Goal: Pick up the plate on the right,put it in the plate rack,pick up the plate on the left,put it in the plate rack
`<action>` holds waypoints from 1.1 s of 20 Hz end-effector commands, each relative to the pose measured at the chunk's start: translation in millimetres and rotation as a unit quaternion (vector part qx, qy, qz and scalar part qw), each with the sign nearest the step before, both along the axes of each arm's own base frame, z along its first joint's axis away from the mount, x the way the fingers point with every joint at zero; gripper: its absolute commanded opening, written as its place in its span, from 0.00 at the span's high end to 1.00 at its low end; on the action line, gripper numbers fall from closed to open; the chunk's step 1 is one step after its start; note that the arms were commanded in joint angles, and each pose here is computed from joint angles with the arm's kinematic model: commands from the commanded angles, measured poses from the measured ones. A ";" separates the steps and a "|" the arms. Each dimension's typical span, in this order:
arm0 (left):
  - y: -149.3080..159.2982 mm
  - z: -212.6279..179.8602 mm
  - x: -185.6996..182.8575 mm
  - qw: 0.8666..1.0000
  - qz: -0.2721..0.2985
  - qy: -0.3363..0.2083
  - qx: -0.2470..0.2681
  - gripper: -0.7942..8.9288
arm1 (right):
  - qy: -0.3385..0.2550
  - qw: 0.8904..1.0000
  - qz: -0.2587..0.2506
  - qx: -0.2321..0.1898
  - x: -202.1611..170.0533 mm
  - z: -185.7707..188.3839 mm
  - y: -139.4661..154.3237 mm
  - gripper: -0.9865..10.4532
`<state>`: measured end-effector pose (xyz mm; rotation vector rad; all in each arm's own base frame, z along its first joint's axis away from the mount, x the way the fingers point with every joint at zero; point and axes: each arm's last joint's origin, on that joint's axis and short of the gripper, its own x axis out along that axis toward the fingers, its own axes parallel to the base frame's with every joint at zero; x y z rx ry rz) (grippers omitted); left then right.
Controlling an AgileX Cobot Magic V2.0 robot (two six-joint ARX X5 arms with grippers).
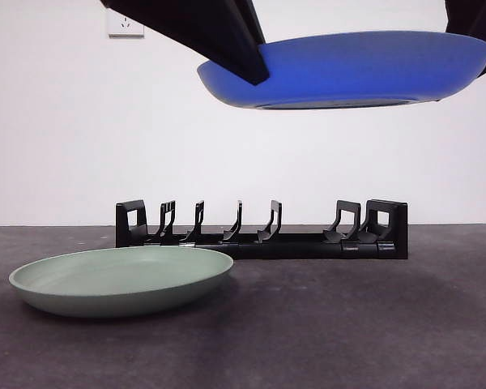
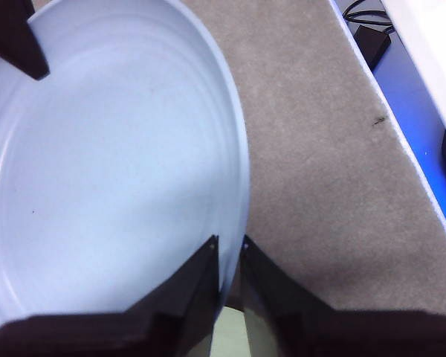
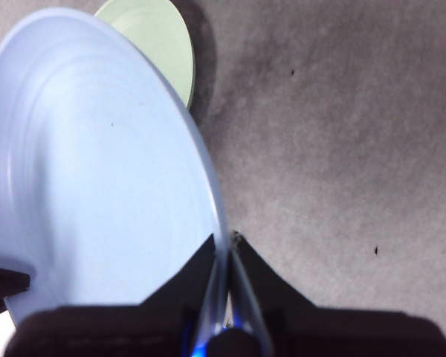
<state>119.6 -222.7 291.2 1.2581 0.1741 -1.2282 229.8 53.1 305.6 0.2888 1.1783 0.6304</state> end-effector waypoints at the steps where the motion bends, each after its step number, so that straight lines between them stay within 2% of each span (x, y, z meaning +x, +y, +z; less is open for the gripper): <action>1: 0.1 1.0 2.0 1.000 0.025 0.009 -0.014 0.93 | -0.001 1.000 -0.005 0.008 1.1 2.2 -0.1 0.93; 7: 0.0 1.0 1.7 0.999 0.040 0.020 -0.021 0.93 | -0.015 1.000 -0.003 0.010 3.3 3.3 0.3 0.88; 10: 0.0 1.0 1.7 0.998 0.049 0.030 -0.028 0.93 | -0.041 0.999 0.001 0.035 7.9 8.5 1.8 0.64; 11: -0.1 0.9 1.4 0.998 0.050 0.036 -0.031 0.93 | -0.050 0.998 0.000 0.041 9.4 12.2 2.2 0.59; 12: -0.2 1.1 1.5 0.997 0.053 0.043 -0.037 0.93 | -0.065 0.997 0.001 0.045 10.7 19.7 2.5 0.55; 15: -0.4 4.2 7.1 0.989 0.071 0.092 -0.089 0.93 | -0.122 0.991 0.001 0.055 10.7 58.5 2.5 0.55; 16: -0.5 7.4 12.3 0.982 0.084 0.113 -0.123 0.93 | -0.150 0.987 0.001 0.060 7.3 76.4 1.9 0.55; 18: 1.2 18.3 28.2 0.956 0.110 0.160 -0.221 0.93 | -0.212 0.976 -0.016 0.054 -4.0 113.8 -1.0 0.55; 20: 8.4 33.1 49.1 0.916 0.126 0.197 -0.326 0.93 | -0.270 0.961 -0.035 0.041 -20.7 145.6 -5.1 0.55; 22: 21.5 47.8 69.7 0.875 0.133 0.215 -0.414 0.93 | -0.304 0.951 -0.041 0.040 -38.7 165.3 -8.4 0.55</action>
